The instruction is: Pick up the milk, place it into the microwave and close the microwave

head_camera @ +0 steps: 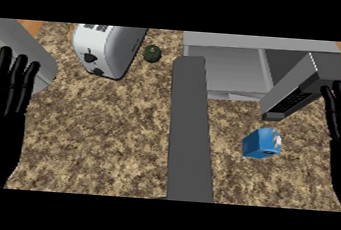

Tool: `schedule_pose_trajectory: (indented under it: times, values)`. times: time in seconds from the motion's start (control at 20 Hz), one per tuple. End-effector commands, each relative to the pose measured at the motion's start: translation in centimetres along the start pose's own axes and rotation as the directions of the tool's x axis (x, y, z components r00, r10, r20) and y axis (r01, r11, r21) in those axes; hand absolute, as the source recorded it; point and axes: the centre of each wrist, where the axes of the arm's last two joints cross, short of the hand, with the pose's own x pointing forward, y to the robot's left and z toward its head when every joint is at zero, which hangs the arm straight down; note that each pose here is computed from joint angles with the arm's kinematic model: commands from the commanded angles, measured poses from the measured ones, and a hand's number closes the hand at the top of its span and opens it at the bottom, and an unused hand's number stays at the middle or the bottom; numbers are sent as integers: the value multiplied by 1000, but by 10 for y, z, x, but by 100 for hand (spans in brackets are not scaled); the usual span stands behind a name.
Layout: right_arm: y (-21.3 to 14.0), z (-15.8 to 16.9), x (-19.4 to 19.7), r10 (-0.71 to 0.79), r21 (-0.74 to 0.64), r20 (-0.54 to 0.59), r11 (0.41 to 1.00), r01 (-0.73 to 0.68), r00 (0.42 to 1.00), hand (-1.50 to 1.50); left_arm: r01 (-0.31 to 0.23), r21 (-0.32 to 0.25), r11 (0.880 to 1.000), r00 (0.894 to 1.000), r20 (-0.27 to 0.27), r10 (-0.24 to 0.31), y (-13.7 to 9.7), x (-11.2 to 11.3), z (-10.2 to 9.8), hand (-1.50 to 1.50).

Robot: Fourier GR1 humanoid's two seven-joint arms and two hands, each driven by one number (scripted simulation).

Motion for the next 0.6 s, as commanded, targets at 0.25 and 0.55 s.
schedule_pose_trajectory:
  times: [0.25,0.55]
  values:
    - [25,-11,4,-158,171,60,974,146,986,-150,-23,4,1000,997,-74,23,13,-36,-20,-150]
    - [27,13,42,-139,229,-64,962,150,988,-150,-76,60,995,979,-183,86,58,-23,15,-150]
